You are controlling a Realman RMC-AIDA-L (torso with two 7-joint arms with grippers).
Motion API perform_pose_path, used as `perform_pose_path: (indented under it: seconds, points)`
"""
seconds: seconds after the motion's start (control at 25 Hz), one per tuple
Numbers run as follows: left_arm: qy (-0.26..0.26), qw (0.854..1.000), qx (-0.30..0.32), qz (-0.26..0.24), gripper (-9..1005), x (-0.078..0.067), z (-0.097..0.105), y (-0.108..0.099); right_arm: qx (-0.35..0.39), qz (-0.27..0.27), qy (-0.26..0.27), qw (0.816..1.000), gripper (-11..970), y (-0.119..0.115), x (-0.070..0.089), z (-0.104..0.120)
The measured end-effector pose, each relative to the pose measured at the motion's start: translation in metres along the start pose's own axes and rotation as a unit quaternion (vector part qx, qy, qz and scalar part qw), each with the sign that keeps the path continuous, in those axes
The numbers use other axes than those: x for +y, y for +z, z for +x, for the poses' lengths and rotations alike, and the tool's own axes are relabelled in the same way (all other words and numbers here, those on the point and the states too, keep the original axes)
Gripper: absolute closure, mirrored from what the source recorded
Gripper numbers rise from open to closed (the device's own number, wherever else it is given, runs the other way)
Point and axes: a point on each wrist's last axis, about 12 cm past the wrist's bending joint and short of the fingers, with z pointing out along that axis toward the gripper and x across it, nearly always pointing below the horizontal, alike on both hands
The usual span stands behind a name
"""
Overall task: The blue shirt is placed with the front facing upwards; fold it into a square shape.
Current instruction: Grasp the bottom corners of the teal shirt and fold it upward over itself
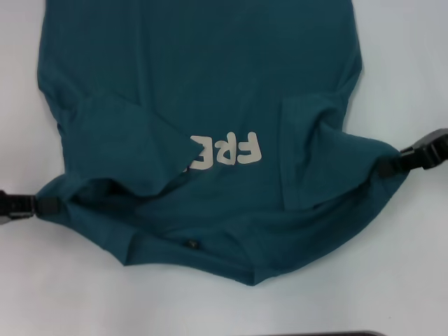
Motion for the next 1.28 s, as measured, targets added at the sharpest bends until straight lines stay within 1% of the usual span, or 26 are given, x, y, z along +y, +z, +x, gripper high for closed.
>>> perform_pose_path:
  seconds: [0.12, 0.24, 0.4, 0.48, 0.64, 0.8, 0.92, 1.28]
  points:
    - [0.003, 1.000, -0.012, 0.006, 959, -0.002, -0.005, 0.001, -0.023, -0.009, -0.004, 1.000, 936, -0.001, 0.002, -0.005]
    - [0.008, 0.999, -0.036, 0.010, 960, -0.004, -0.014, -0.001, -0.042, -0.018, -0.009, 0.999, 936, -0.002, 0.005, -0.012]
    - [0.017, 0.998, -0.065, 0.016, 960, -0.007, -0.024, -0.001, -0.059, -0.014, -0.012, 0.998, 936, -0.001, 0.004, -0.018]
    - [0.019, 0.997, -0.073, 0.017, 960, -0.008, -0.027, -0.001, -0.074, -0.012, -0.009, 0.997, 936, -0.002, 0.003, -0.020]
    - [0.019, 0.993, -0.113, 0.020, 960, -0.009, -0.038, -0.001, -0.107, -0.009, 0.002, 0.994, 936, -0.005, 0.001, -0.022]
    - [0.017, 0.991, -0.134, 0.023, 960, -0.009, -0.049, 0.003, -0.128, -0.002, 0.020, 0.992, 936, -0.005, -0.002, -0.024]
    - [0.019, 0.989, -0.147, 0.015, 959, -0.009, -0.058, 0.007, -0.144, 0.000, 0.026, 0.989, 935, -0.003, -0.003, -0.027]
    - [0.024, 0.981, -0.191, 0.001, 959, -0.009, -0.075, 0.009, -0.197, 0.015, 0.045, 0.979, 935, 0.002, -0.006, -0.038]
